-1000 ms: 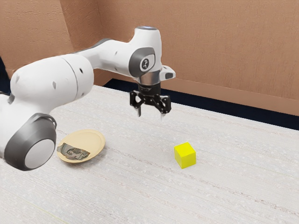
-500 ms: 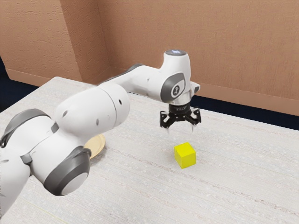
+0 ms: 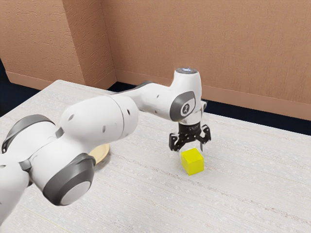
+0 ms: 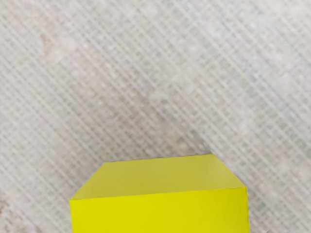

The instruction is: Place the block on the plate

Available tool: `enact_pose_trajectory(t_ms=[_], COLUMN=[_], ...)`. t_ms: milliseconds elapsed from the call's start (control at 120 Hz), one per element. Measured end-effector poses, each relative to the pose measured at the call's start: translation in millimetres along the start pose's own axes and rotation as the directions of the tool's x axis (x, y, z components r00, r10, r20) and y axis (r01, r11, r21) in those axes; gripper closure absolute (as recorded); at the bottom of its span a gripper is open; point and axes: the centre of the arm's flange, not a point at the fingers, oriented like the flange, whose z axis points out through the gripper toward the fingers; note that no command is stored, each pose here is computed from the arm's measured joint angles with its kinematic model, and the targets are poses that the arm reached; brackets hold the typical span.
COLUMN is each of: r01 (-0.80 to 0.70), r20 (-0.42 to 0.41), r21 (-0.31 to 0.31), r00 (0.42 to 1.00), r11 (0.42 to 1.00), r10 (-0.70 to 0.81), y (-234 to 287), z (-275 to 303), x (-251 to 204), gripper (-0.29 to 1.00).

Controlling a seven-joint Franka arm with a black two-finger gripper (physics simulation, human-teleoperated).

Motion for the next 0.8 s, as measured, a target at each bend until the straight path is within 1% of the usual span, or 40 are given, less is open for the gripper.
enact_pose_trajectory(t_ms=[167, 367, 642, 800], r01=[0.040, 0.082, 0.113, 0.124], r20=[-0.018, -0.004, -0.004, -0.001], r21=[-0.023, -0.016, 0.000, 0.003], r00=[0.999, 0.997, 0.994, 0.992], r11=[0.999, 0.997, 0.994, 0.992], r10=[-0.040, -0.082, -0.113, -0.124], y=[4, 2, 0, 1], z=[9, 27, 29, 31], x=[-3, -9, -12, -15], gripper=[0.00, 0.01, 0.20, 0.26])
